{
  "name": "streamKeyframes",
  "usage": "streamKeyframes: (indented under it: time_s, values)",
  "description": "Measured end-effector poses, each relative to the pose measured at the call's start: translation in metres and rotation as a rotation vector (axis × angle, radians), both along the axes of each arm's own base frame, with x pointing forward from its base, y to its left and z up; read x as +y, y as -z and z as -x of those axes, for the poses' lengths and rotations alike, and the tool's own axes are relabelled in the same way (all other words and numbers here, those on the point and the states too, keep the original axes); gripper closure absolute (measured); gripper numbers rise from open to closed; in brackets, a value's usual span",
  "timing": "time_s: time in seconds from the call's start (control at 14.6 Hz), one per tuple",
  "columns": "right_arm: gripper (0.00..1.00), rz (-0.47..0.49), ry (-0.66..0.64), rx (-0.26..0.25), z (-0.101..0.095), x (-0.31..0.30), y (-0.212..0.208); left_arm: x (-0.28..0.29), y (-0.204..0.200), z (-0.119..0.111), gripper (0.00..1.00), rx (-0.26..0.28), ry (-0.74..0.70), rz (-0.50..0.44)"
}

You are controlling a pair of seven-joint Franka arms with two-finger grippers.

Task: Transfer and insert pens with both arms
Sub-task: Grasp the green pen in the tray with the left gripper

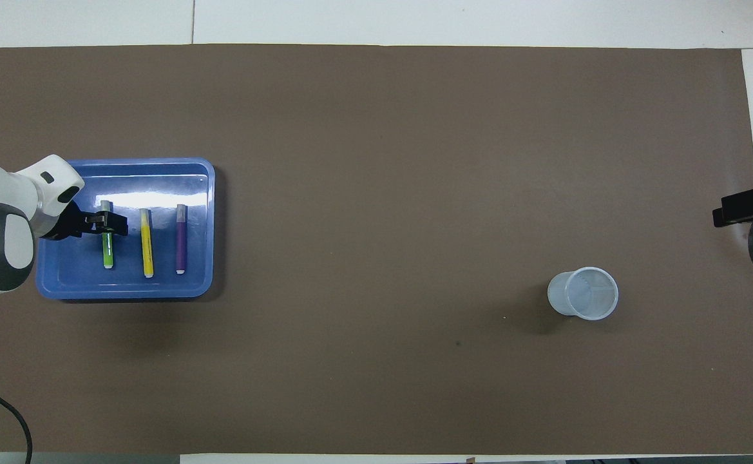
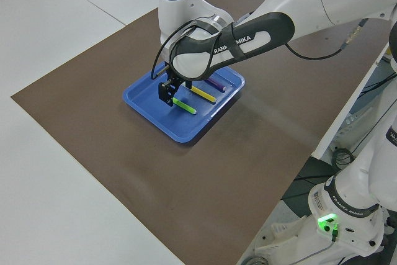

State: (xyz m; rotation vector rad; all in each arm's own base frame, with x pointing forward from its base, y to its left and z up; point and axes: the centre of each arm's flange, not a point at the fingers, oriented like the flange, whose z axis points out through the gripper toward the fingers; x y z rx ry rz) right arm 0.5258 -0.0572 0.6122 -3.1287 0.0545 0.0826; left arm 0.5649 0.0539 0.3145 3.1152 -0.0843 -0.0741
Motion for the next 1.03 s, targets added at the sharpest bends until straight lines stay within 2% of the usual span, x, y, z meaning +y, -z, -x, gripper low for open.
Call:
streamKeyframes:
  time_s: [0.27, 0.41, 0.48, 0.55, 0.62, 0.76, 0.82, 0.89, 1.03]
  values:
    - [0.0, 0.0, 0.0, 0.0, 0.0, 0.0, 0.0, 0.002, 0.012, -0.001, 0.09, 0.005, -0.002, -0.001]
    - [0.0, 0.0, 0.0, 0.0, 0.0, 0.0, 0.0, 0.002, 0.017, -0.001, 0.13, 0.011, -0.002, -0.001]
    - [0.0, 0.0, 0.0, 0.0, 0.0, 0.0, 0.0, 0.002, 0.018, -0.002, 0.19, 0.01, -0.002, -0.001]
    - [0.0, 0.0, 0.001, 0.001, 0.0, 0.0, 0.0, 0.002, 0.019, -0.002, 0.19, 0.01, -0.002, -0.001]
    - [0.0, 0.0, 0.001, 0.003, 0.0, -0.001, 0.0, 0.002, 0.02, -0.002, 0.26, 0.011, -0.002, -0.001]
    - [0.0, -0.001, 0.001, 0.007, 0.001, 0.0, 0.001, 0.003, 0.016, -0.003, 0.46, 0.001, -0.003, -0.001]
    - [0.0, -0.001, -0.001, 0.007, 0.001, 0.0, 0.001, 0.002, 0.017, -0.003, 0.47, 0.002, -0.002, -0.001]
    - [0.0, -0.001, -0.002, 0.007, 0.001, 0.001, 0.001, 0.001, 0.015, -0.004, 0.52, -0.001, -0.001, 0.001]
    - [0.0, -0.001, -0.003, 0.006, 0.001, 0.002, 0.001, -0.003, 0.013, -0.005, 0.77, -0.004, 0.006, 0.003]
